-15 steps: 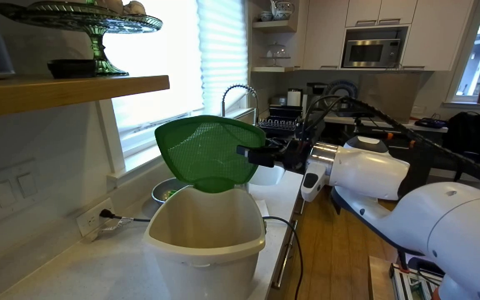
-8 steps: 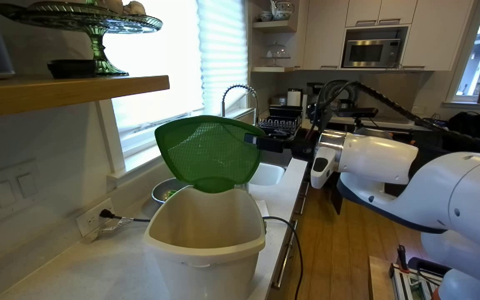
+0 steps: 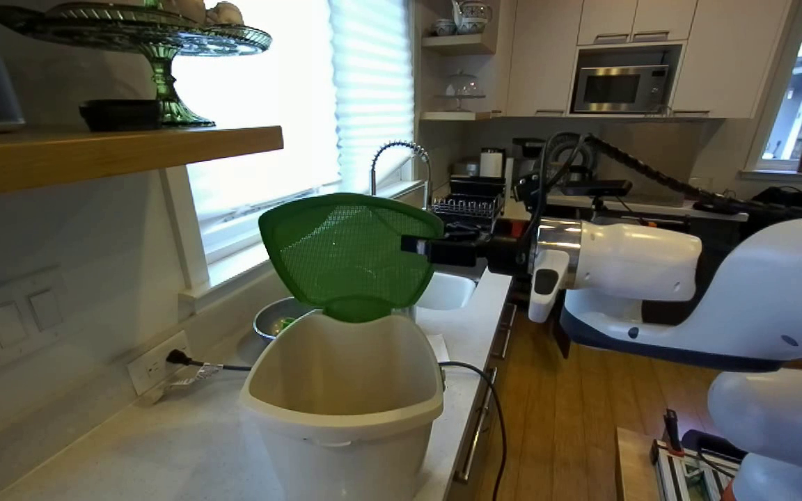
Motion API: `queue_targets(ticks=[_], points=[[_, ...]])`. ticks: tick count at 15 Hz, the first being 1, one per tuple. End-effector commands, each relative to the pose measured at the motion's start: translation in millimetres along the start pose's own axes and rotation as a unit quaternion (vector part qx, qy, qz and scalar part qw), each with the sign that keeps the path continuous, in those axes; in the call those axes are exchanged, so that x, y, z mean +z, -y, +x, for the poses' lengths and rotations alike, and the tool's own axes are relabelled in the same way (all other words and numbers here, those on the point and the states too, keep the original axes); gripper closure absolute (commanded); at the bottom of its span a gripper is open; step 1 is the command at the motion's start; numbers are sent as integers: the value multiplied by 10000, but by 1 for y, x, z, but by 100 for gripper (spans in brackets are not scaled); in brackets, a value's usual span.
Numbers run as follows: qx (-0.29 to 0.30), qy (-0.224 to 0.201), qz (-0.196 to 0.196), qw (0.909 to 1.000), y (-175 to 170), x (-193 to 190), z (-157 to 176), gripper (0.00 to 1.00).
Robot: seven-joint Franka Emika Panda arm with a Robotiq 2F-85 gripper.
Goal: Close the bin
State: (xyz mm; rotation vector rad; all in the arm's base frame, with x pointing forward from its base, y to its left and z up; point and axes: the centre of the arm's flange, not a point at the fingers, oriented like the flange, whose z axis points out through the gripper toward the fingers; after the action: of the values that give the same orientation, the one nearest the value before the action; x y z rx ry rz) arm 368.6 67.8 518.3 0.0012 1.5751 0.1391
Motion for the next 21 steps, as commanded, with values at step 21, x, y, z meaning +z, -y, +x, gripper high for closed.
queue_targets(ticks=[21], points=[[-8, -1037, -1360, 9853, -29, 5, 7, 0]])
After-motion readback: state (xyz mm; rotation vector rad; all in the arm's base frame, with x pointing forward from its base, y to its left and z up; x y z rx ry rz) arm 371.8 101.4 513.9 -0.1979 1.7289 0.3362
